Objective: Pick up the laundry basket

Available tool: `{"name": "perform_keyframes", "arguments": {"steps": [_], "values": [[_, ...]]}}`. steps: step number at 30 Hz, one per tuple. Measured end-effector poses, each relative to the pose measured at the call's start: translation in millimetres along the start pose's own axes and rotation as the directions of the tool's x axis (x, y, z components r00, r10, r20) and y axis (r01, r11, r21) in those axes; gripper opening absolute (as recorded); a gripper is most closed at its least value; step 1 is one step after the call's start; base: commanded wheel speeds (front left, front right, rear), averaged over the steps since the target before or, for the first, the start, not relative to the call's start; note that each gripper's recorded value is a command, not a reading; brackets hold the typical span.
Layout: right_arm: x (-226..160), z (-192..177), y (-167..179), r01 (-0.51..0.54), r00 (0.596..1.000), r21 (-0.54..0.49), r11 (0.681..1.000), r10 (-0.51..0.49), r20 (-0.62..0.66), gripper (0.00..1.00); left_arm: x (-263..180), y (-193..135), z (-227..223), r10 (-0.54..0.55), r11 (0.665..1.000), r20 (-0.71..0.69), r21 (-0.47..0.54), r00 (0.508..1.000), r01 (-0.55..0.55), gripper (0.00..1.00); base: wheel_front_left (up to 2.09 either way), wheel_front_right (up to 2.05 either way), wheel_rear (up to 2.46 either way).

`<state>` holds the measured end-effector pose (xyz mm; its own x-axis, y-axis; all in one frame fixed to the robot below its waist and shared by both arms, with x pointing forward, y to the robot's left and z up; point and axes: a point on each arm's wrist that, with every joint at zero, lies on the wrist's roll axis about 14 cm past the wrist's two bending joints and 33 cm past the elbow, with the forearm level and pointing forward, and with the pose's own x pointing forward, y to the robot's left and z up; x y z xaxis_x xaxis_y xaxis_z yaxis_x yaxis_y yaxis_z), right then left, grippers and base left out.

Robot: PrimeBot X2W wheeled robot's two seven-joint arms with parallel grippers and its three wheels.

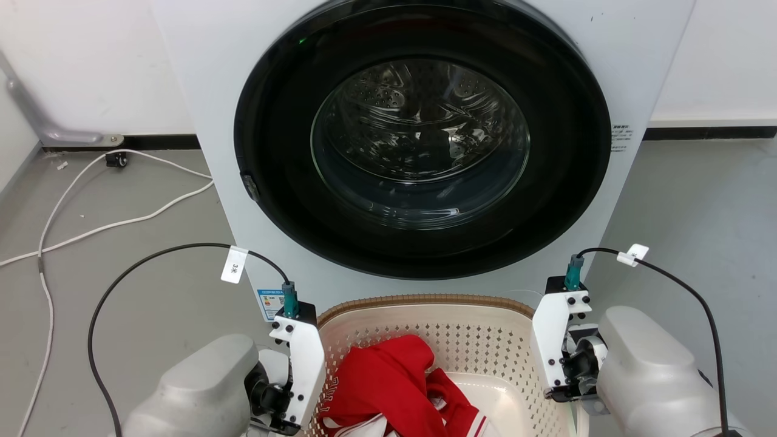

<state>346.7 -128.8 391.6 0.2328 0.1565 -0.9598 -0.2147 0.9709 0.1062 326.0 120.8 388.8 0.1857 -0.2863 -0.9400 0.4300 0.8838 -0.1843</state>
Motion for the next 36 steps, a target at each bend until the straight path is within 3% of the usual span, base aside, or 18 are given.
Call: {"name": "perform_keyframes", "arguments": {"steps": [36], "values": [[3.6, 1.1, 1.3, -0.018, 1.0, 0.014, 1.0, 0.018, -0.003, 0.0, -0.8, 4.0, 2.4, 0.006, 1.0, -0.033, 0.0, 0.999, -0.006, 0.0, 0.0, 0.0, 0.0]]}}
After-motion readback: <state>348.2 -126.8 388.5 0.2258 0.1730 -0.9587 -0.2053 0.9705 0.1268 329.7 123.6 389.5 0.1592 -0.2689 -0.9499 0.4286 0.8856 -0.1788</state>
